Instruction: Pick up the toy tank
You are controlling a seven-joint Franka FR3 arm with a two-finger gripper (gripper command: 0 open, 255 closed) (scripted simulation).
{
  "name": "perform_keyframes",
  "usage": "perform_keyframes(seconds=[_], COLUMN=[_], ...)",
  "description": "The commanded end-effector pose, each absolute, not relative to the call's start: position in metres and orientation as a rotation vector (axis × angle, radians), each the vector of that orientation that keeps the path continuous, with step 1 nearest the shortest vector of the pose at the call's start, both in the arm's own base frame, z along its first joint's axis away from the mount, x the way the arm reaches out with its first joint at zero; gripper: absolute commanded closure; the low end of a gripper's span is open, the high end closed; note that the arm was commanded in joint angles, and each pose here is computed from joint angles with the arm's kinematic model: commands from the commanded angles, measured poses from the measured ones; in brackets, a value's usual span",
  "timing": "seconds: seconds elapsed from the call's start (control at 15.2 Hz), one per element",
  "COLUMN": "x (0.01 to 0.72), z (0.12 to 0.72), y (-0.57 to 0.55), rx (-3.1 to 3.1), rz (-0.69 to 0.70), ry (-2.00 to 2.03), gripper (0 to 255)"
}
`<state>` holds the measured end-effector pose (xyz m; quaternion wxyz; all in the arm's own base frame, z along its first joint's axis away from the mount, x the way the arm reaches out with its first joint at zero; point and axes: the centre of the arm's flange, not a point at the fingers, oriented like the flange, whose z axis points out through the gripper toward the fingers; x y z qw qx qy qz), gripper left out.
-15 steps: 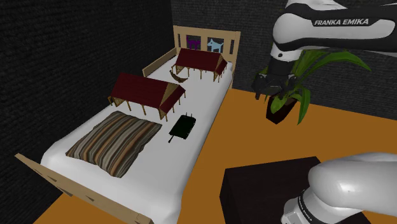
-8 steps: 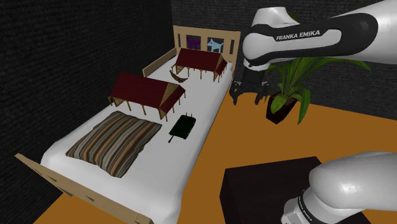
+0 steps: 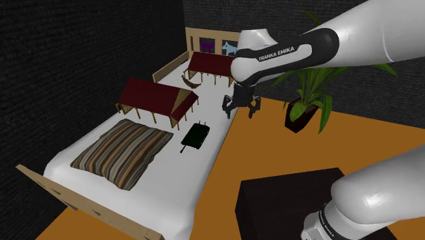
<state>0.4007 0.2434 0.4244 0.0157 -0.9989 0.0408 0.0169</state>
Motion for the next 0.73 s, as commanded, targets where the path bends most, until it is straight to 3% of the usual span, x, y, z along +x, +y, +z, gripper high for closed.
perform_keyframes(seconds=[0.0, 0.66], x=[0.41, 0.455], z=[0.414, 0.351], y=[0.269, 0.376], rx=[-3.106, -3.114], rz=[0.049, 0.035], ry=[0.122, 0.094], gripper=[0, 0])
